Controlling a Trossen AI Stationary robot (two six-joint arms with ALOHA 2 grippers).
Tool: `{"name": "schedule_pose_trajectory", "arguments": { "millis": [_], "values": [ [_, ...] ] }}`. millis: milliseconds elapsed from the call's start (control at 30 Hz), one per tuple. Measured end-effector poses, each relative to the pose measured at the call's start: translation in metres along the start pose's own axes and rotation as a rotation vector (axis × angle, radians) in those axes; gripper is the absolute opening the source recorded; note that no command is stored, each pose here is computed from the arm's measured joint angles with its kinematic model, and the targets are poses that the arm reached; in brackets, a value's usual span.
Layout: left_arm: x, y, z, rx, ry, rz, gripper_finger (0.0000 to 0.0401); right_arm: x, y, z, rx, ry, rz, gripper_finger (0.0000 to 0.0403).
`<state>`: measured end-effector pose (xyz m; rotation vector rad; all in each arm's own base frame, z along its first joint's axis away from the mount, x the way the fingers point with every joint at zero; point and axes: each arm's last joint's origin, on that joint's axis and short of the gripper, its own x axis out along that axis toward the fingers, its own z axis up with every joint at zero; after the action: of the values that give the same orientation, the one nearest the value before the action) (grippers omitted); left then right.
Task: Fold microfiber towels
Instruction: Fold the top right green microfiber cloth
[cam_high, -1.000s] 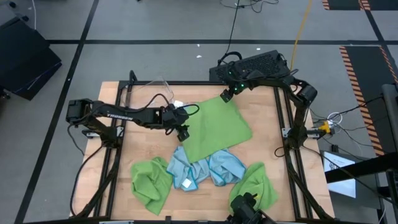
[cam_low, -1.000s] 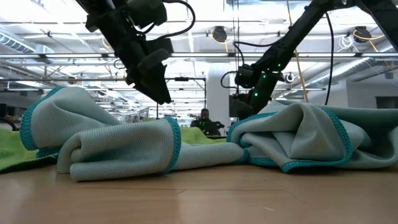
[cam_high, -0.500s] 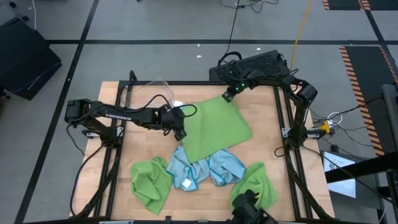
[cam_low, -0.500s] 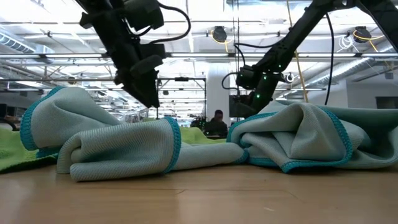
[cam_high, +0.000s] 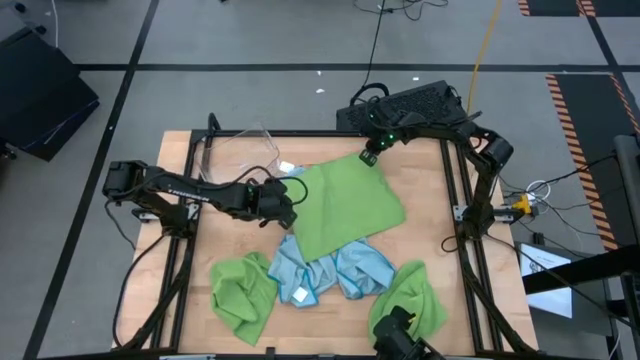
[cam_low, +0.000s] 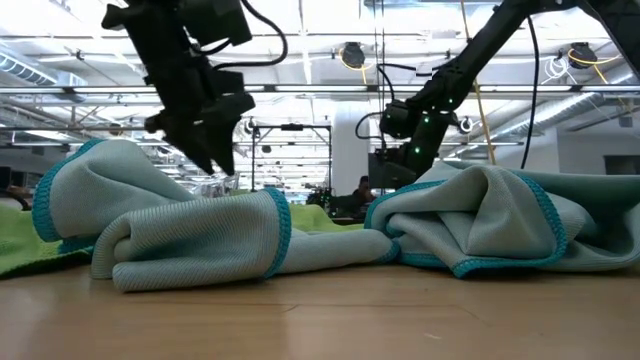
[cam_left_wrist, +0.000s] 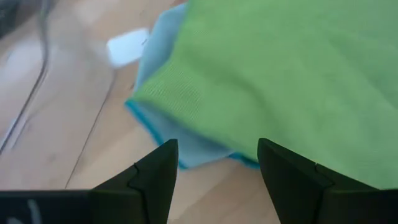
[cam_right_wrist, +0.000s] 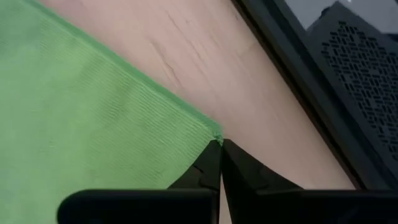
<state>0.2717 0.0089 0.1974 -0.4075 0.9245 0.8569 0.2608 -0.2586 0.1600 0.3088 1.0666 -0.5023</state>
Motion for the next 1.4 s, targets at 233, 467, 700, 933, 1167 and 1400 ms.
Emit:
{"name": "schedule_pose_trajectory", "arguments": {
  "millis": [233, 467, 700, 933, 1167, 1400],
  "values": [
    [0.006, 0.011, 0.007, -0.153, 0.02, 0.041, 0.0223, -0.005, 0.003, 0.002, -0.029, -0.014, 0.001, 0.0001],
    [0.01, 0.013, 0.014, -0.306, 0.021, 0.003, 0.0223, -0.005, 0.007, 0.0, -0.059, 0.016, 0.016, 0.0001],
    [0.017, 0.016, 0.018, -0.455, 0.058, 0.0, 0.0223, -0.004, 0.009, 0.0, -0.081, 0.016, 0.022, 0.0],
    [0.033, 0.016, 0.024, -0.506, 0.051, 0.001, 0.0223, -0.004, 0.009, 0.0, -0.096, 0.008, 0.041, 0.0],
    [0.051, 0.014, 0.025, -0.502, 0.049, 0.011, 0.0223, -0.004, 0.011, 0.0, -0.104, 0.016, 0.047, 0.0],
    [0.057, 0.014, 0.023, -0.493, 0.067, 0.033, 0.0223, -0.004, 0.013, -0.001, -0.12, 0.021, 0.051, 0.0]
  ]
}}
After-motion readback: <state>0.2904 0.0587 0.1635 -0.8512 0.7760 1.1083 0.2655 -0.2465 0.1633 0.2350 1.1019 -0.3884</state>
